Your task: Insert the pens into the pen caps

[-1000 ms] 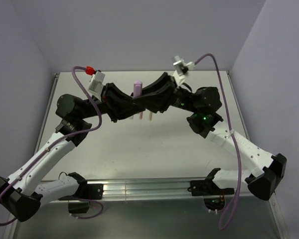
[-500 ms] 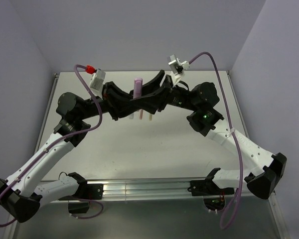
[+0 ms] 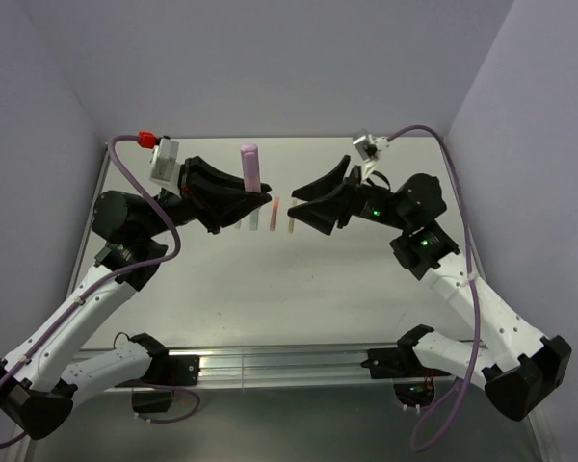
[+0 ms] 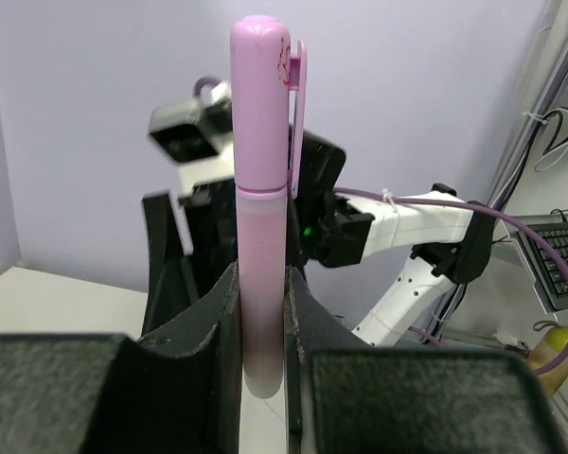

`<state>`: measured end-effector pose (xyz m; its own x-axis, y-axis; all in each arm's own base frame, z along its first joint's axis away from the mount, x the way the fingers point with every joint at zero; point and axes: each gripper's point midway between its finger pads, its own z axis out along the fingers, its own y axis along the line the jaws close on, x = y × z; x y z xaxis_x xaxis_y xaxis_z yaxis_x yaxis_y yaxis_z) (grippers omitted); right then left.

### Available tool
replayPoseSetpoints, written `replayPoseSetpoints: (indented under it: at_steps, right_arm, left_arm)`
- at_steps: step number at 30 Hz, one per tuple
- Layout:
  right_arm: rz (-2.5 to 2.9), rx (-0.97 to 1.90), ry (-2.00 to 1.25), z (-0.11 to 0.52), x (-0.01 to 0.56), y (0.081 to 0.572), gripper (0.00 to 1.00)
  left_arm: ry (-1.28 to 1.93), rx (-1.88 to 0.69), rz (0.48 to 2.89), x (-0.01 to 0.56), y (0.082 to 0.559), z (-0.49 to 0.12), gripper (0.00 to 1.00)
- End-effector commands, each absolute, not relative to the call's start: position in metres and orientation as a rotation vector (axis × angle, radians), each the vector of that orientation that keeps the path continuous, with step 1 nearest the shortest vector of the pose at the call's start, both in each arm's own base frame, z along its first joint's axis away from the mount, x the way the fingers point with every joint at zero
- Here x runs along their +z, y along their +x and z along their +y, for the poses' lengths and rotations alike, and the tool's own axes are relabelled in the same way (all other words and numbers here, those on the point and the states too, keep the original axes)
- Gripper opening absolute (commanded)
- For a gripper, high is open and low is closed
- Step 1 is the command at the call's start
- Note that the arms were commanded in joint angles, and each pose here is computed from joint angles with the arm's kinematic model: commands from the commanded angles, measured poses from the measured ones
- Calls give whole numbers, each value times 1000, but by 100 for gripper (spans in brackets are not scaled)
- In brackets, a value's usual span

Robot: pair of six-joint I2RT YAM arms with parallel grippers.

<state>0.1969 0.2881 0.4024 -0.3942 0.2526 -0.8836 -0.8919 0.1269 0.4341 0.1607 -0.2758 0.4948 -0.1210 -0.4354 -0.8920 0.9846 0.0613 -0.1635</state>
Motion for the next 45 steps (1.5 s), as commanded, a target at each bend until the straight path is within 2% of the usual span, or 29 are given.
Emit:
replayPoseSetpoints:
  at_steps: [1,5,14,36,45]
  right_arm:
    - [1247,1395,-665,262,454,184,71]
    - [1160,1350,-650,247,487,180,73]
    - [1106,1373,-673,253,513,184,74]
    - [1176,1375,-673,270,498,207,74]
    - [1208,1380,-697,281,489,203,71]
  left_arm:
    - [720,-1437,1010,489,159,-275,0]
    - [720,-1489,1072,466,160,-280,0]
    - [714,-1616,1129,429,157,-289,1]
    - [767,-1659,1174,422,159,-327,0]
    - [772,-1659,1173,424,161,-331,0]
